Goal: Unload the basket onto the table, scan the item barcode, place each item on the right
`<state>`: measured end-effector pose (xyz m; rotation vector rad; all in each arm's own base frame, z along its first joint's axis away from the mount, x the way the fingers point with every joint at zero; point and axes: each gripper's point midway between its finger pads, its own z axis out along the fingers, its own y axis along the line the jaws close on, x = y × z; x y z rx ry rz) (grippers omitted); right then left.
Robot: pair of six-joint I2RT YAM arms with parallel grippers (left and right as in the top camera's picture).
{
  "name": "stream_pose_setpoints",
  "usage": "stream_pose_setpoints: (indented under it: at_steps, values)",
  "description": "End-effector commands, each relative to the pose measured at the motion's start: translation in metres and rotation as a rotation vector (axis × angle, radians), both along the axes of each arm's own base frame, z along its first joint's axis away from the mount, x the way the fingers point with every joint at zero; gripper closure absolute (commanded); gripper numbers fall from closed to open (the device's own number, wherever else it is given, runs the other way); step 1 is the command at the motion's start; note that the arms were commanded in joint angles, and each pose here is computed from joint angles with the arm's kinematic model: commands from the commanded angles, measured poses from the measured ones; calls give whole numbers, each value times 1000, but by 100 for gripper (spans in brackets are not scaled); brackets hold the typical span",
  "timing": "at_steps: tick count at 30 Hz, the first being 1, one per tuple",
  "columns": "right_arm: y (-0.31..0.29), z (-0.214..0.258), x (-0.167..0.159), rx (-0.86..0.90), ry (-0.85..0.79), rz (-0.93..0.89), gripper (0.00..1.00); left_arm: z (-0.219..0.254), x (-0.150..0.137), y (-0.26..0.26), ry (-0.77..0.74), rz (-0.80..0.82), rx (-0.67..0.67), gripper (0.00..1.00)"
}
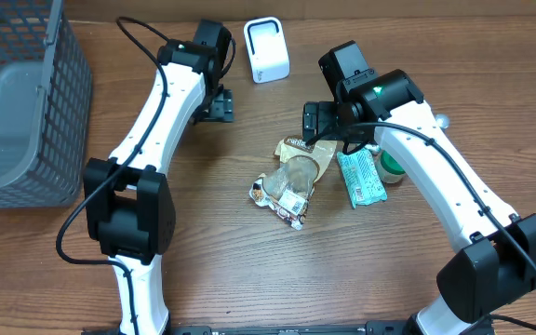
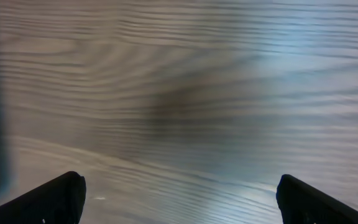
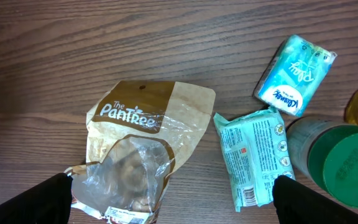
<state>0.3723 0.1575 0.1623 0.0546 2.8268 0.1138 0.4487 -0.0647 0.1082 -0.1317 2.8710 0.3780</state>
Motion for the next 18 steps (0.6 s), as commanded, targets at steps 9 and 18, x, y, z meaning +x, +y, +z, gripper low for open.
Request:
stream_pose_setpoints:
  at_steps: [9, 18]
  values:
    - [3, 5, 2, 11, -16, 5, 0, 27, 8, 38, -68, 43, 138, 1]
    - [3, 5, 2, 11, -16, 5, 0, 27, 8, 38, -69, 43, 138, 0]
